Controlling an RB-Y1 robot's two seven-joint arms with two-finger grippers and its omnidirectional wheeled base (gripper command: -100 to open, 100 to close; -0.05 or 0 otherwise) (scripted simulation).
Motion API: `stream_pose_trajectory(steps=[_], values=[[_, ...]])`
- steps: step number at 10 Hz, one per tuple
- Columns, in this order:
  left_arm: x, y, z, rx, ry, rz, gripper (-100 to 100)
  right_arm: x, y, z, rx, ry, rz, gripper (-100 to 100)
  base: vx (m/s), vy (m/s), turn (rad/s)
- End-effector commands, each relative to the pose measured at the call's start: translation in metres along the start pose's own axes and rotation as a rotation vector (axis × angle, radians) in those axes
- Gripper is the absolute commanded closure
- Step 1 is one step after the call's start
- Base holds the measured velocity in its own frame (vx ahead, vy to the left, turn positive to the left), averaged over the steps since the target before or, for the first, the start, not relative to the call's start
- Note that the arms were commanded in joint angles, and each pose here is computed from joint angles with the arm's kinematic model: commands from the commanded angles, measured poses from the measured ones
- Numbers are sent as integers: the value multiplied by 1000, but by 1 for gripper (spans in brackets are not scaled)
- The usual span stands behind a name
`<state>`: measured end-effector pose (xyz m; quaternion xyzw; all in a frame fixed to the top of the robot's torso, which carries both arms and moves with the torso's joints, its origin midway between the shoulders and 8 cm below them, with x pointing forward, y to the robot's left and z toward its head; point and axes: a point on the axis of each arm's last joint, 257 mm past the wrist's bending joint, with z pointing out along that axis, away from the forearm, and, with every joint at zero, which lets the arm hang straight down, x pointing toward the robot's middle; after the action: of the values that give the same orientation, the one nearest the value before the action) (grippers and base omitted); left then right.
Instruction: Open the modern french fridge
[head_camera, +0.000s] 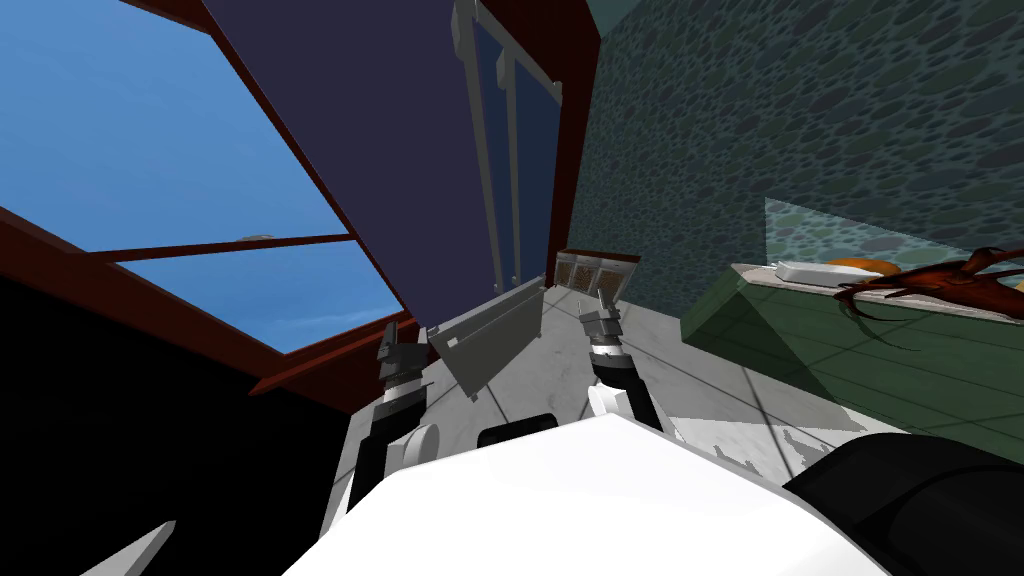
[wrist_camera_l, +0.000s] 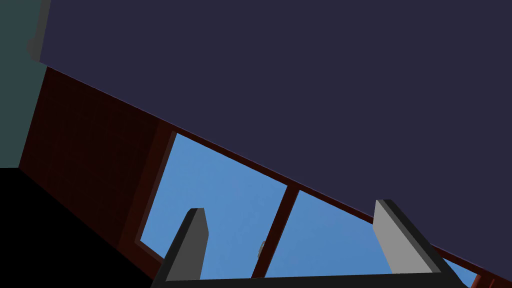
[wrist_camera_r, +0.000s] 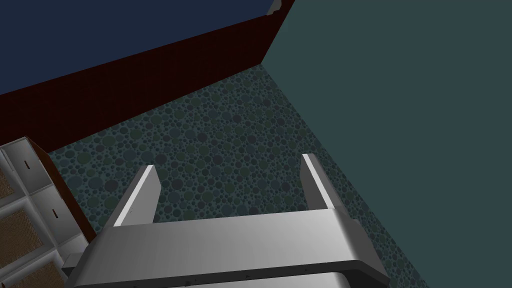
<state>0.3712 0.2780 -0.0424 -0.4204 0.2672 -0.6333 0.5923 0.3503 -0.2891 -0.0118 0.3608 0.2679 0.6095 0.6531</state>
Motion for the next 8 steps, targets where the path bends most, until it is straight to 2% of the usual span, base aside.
stream_pose_trajectory(steps=[1, 8], values=[[0, 0, 0, 0, 0, 0, 0, 0, 0, 0, 0, 0, 0, 0, 0, 0, 0], [0, 0, 0, 0, 0, 0, 0, 0, 0, 0, 0, 0, 0, 0, 0, 0, 0]])
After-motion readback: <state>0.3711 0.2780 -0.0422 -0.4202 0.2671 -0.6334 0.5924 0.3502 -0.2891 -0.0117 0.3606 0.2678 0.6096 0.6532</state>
